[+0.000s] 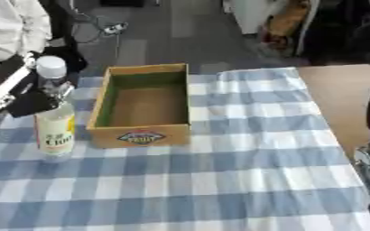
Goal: Pick up objects on the table and place them in the box.
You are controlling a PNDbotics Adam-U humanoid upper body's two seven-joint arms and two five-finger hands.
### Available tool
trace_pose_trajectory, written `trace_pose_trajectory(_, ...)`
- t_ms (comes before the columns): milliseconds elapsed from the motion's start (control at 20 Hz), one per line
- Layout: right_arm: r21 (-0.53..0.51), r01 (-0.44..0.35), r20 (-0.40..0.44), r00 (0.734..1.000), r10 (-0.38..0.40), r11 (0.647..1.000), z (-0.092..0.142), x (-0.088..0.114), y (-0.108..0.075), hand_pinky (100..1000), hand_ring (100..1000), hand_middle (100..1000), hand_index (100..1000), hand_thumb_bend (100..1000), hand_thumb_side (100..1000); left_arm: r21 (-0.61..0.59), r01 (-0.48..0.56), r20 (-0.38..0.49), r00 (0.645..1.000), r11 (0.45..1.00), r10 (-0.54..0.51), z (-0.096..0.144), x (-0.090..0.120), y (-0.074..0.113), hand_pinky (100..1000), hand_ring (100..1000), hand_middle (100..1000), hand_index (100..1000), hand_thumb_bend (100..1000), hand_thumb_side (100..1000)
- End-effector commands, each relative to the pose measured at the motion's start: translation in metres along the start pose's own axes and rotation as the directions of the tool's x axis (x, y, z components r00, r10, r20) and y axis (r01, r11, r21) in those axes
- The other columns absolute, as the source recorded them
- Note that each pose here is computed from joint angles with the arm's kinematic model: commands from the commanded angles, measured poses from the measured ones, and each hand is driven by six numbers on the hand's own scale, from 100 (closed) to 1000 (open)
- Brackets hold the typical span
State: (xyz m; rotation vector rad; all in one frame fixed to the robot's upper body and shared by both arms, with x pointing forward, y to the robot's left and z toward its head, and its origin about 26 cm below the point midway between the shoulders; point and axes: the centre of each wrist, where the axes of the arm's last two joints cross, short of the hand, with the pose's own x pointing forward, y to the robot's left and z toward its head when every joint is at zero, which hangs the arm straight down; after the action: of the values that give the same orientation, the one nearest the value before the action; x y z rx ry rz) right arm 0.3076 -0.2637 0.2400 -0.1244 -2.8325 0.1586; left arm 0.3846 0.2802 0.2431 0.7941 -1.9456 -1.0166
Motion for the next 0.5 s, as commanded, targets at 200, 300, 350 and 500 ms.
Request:
trace_pose_trajectory(200,0.014,-0.001,0.033,0.999,0.001,1.000,-0.009,0.005,-0.001,479,525,554,757,100,955,0.031,0.042,0.077,0.996,0.999,-0.044,-0.016,0.022,0.029,100,100,100,277,100,602)
trace_pose_trajectory(300,0.016,0.002,0.033,0.999,-0.002,1.000,-0.009,0.005,0.000,479,525,554,758,100,956,0.022,0.039,0.089,0.995,0.999,-0.040,-0.021,0.024,0.029,100,100,100,278,100,601)
trace_pose_trajectory(350,0.017,0.003,0.033,0.999,-0.004,1.000,-0.009,0.005,0.000,479,525,554,758,100,956,0.016,0.037,0.094,0.995,0.999,-0.038,-0.024,0.025,0.030,100,100,100,278,100,601)
trace_pose_trajectory(500,0.018,0.008,0.032,0.999,-0.009,1.000,-0.010,0.006,0.001,479,525,554,759,100,956,0.007,0.035,0.106,0.994,0.999,-0.036,-0.032,0.027,0.030,100,100,100,278,100,602)
